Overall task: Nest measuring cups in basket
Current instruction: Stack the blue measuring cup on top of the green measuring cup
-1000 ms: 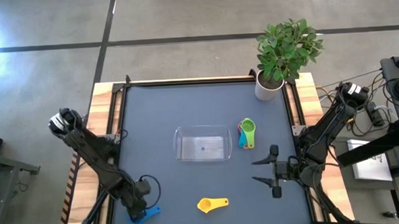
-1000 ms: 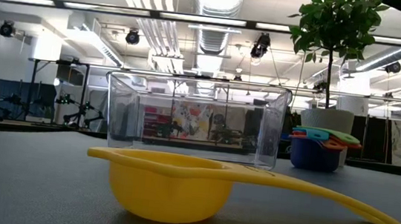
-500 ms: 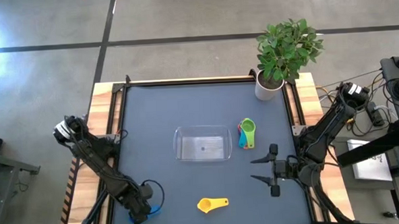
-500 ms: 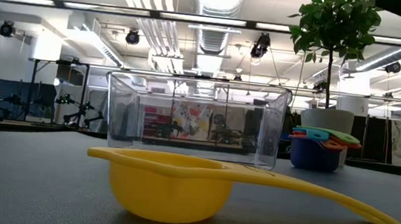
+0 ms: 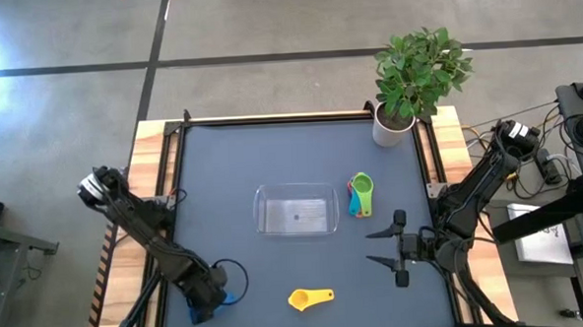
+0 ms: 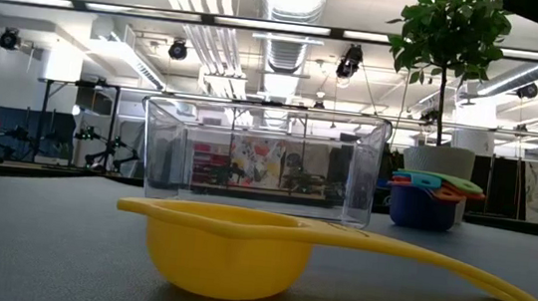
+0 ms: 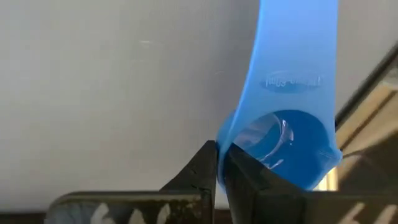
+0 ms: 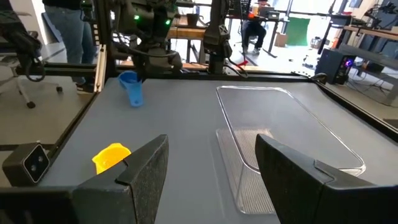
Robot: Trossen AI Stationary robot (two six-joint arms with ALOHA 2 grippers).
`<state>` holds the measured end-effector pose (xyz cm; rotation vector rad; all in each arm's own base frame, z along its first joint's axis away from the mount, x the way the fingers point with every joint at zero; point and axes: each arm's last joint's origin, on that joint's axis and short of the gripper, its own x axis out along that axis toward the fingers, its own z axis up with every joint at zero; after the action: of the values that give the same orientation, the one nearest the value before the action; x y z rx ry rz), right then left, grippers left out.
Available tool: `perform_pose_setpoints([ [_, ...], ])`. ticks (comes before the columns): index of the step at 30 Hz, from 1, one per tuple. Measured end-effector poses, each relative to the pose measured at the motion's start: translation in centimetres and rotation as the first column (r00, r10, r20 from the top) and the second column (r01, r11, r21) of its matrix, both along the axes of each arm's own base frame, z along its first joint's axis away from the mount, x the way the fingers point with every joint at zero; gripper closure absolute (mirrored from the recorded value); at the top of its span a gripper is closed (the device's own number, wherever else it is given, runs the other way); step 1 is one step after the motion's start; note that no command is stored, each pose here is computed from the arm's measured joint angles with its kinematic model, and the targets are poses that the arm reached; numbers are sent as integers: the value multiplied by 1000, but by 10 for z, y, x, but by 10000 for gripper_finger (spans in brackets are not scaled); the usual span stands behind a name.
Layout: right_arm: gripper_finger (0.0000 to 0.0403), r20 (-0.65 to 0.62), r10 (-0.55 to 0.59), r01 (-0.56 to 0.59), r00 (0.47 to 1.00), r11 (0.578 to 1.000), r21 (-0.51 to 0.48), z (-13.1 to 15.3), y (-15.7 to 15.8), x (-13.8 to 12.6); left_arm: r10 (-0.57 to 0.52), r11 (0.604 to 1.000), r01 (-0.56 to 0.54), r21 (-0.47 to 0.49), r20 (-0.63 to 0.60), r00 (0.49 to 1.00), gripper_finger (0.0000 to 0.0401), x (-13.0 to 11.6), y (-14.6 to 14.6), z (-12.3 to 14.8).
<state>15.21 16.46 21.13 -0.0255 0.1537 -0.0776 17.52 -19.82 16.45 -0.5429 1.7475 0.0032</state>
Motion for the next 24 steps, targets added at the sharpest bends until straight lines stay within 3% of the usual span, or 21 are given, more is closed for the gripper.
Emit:
perform_pose_setpoints([
  [6,175,3,-9,9,1000,999,49,0,0,0,-136,975,130,182,18,991,399,17,20,33],
  [11,175,-9,22,-20,1000,987,156,0,-3,6,-264,924,191,330,192,945,400,44,30,77],
  [15,174,-10,174,-166,985,956,241,2,-4,14,-393,876,225,428,361,846,400,65,32,116],
  [18,174,26,260,-258,965,934,248,8,-4,18,-492,826,246,506,438,752,400,76,34,141],
  [24,174,42,219,-223,975,950,217,10,-12,25,-607,756,244,607,511,609,401,95,45,167],
])
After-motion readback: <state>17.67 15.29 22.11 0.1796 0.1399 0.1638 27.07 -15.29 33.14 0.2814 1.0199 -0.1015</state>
